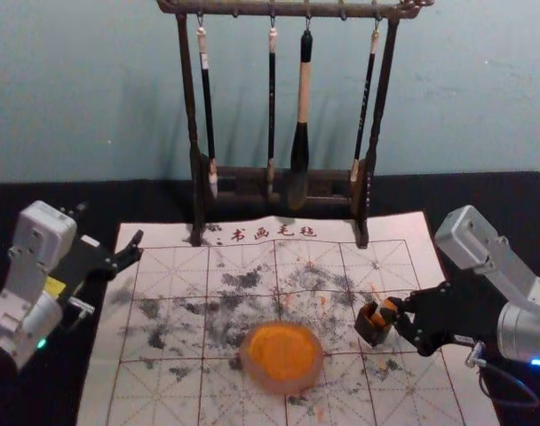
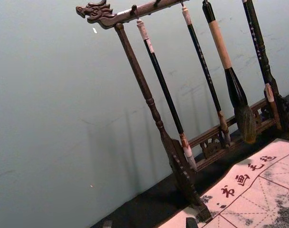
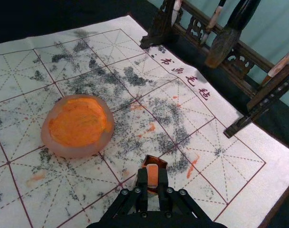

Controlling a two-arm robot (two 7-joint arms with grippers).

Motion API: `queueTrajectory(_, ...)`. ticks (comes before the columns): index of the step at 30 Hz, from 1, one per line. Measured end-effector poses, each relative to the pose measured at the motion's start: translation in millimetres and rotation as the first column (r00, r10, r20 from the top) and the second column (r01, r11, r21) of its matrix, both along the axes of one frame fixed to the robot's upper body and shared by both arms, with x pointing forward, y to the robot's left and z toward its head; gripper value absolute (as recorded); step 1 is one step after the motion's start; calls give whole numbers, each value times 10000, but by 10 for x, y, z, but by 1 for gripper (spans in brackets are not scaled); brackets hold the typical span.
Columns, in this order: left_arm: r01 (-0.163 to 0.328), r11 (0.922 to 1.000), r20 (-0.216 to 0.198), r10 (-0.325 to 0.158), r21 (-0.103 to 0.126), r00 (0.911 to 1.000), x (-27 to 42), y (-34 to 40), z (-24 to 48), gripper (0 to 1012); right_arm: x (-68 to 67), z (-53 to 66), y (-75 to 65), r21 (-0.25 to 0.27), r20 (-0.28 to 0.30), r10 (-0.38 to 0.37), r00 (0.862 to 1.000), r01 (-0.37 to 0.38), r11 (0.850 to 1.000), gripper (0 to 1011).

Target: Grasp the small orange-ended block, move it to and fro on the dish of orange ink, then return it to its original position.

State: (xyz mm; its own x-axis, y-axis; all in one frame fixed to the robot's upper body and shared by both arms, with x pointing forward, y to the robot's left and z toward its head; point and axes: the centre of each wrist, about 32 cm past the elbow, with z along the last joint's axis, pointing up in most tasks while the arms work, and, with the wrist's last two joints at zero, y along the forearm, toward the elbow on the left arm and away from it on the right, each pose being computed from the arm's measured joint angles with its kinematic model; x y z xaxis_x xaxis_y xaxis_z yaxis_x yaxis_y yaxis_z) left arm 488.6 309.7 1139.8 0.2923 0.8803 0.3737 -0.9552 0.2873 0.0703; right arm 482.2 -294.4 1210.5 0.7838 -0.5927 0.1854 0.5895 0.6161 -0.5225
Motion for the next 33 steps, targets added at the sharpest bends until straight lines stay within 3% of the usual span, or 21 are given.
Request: queueTrajectory(33, 0, 10000, 0, 0, 0, 10000, 0, 0, 0, 1001, 50, -31, 23, -180, -43, 7, 10000, -8, 9998, 87)
